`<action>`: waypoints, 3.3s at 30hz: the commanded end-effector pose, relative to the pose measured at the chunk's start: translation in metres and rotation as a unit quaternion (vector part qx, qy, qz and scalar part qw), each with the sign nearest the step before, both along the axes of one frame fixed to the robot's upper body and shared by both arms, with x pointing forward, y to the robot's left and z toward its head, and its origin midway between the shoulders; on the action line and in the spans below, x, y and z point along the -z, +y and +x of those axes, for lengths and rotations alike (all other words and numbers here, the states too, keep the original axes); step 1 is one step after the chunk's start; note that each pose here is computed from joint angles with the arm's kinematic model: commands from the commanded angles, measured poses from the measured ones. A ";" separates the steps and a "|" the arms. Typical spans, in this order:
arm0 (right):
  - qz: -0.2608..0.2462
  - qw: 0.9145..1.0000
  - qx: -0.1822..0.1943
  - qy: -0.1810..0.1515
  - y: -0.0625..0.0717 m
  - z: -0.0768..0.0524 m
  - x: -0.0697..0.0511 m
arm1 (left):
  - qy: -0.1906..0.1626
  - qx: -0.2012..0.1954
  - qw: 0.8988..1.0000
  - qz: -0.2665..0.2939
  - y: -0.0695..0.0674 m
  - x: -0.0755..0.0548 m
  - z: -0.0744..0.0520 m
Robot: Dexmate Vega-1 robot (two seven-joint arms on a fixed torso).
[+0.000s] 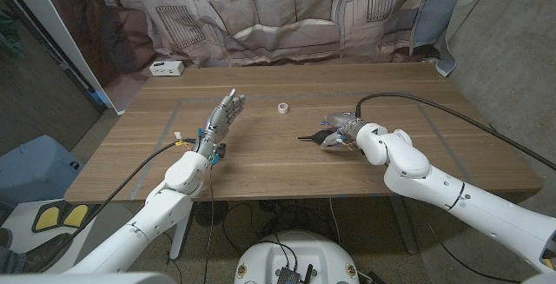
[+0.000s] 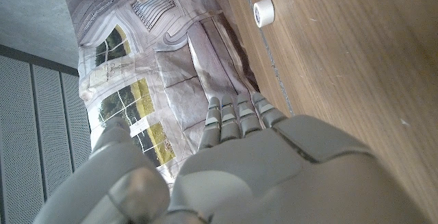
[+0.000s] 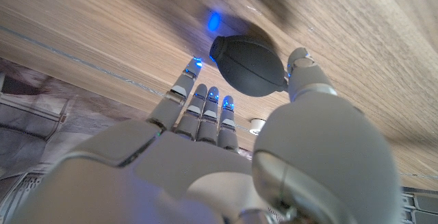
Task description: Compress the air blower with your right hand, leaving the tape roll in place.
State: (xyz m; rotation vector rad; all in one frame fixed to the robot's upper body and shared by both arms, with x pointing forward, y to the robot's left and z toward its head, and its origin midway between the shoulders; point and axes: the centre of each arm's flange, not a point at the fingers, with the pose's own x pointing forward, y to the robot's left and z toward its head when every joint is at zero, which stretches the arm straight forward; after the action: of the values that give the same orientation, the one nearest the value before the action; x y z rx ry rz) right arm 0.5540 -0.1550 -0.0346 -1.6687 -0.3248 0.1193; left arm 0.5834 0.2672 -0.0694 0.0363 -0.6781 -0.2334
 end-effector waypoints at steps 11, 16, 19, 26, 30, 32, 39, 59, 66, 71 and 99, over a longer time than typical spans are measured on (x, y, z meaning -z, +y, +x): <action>-0.001 1.000 0.002 -0.008 -0.002 0.006 0.008 | 0.004 0.001 1.000 -0.001 -0.003 0.000 0.001; 0.003 1.000 -0.003 -0.009 -0.002 0.008 0.009 | 0.004 0.002 1.000 0.000 -0.004 0.000 0.001; 0.008 1.000 -0.003 -0.009 -0.003 0.010 0.010 | 0.006 0.003 1.000 -0.001 -0.005 0.000 0.003; 0.018 1.000 -0.003 -0.009 -0.002 0.014 0.013 | 0.001 0.006 1.000 -0.001 -0.007 -0.003 0.005; 0.019 1.000 -0.003 -0.009 -0.002 0.016 0.015 | 0.002 0.009 1.000 0.000 -0.009 -0.004 0.007; 0.022 1.000 -0.004 -0.012 -0.002 0.017 0.016 | 0.005 0.011 1.000 0.000 -0.009 -0.003 0.009; 0.026 1.000 -0.004 -0.016 -0.003 0.017 0.015 | 0.006 0.009 1.000 -0.001 -0.008 -0.003 0.010; 0.041 0.999 -0.018 -0.010 -0.004 0.022 0.015 | 0.014 0.009 1.000 -0.018 -0.003 0.007 0.014; 0.051 0.998 -0.022 -0.003 -0.008 0.027 0.015 | 0.013 0.014 0.999 -0.026 -0.005 0.008 0.016; 0.053 0.998 -0.025 -0.004 -0.007 0.027 0.016 | 0.013 0.013 0.999 -0.025 -0.005 0.008 0.015; 0.101 0.993 -0.041 -0.035 -0.015 0.022 0.009 | 0.016 0.007 0.999 -0.039 0.000 0.012 0.015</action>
State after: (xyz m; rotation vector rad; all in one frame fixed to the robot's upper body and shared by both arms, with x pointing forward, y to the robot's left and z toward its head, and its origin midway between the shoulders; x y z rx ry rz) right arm 0.5780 -0.1649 -0.0454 -1.5150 -0.4145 0.1016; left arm 0.5981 0.2661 -0.0803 -0.0417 -0.6591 -0.2256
